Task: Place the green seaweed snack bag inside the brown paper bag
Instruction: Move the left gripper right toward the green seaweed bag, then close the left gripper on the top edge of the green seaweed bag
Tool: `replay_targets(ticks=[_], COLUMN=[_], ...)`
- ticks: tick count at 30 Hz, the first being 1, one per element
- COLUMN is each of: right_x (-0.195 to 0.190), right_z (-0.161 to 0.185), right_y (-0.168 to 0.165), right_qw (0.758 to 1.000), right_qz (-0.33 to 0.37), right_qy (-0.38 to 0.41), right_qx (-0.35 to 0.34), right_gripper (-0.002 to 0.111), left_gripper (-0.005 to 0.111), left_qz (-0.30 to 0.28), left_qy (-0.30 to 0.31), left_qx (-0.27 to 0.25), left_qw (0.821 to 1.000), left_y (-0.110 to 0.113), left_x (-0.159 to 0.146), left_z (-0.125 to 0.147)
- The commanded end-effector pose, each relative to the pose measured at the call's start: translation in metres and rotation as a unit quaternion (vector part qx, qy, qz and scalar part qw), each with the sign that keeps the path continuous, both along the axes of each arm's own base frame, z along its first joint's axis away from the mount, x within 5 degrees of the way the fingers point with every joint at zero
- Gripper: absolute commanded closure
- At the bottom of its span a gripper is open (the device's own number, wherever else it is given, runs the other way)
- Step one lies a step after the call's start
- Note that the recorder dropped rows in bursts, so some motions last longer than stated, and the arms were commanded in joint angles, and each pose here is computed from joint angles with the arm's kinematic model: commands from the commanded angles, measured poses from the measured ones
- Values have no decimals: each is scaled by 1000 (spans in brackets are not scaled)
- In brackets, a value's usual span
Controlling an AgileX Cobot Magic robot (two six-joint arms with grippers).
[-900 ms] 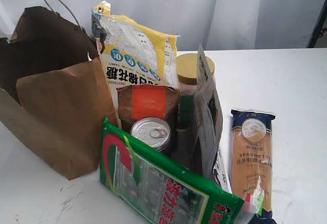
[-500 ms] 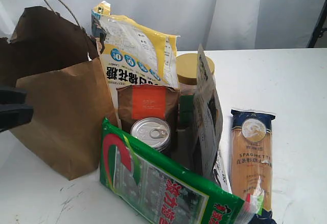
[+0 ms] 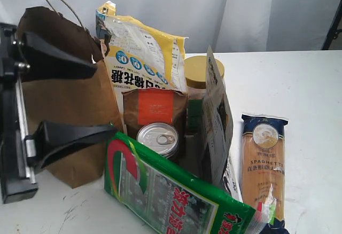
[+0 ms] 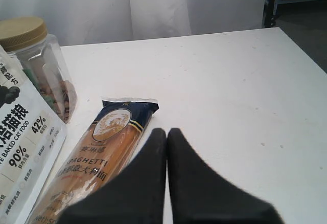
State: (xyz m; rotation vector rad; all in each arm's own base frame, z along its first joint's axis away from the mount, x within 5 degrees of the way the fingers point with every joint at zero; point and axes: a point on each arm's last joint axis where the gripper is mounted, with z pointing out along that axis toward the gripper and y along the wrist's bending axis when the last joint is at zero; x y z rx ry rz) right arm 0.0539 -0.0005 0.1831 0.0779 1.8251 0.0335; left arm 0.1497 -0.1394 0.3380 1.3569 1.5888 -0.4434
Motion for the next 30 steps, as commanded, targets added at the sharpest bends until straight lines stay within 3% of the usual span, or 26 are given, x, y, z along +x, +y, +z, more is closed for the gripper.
replay_targets(ticks=[1,4,7,12,17,24,30], right_x=[0,0,0,0,0,0,0], right_z=[0,0,0,0,0,0,0], right_y=[0,0,0,0,0,0,0], right_qw=[1000,1000,1000,1000,1000,1000,1000], right_qz=[-2,-2,-2,-2,-2,-2,-2], right_qy=[-3,-3,-3,-3,-3,-3,-3], right_qx=[0,0,0,0,0,0,0], right_gripper=[108,108,108,108,108,108,108], left_gripper=[32,32,32,32,32,32,32], left_qz=[-33,-90,-96,-112,-127,-178,-242], left_qy=[-23,32,52,93,122,110,69], left_qx=[9,98,119,137,241,279,320], left_qw=[999,991,987,980,954,937,914], left_y=[-26,-41,-47,-62,-67,-79,-94], left_x=[1,9,15,29,47,62,53], left_z=[-3,-39,-51,-49,-44,-38,-49])
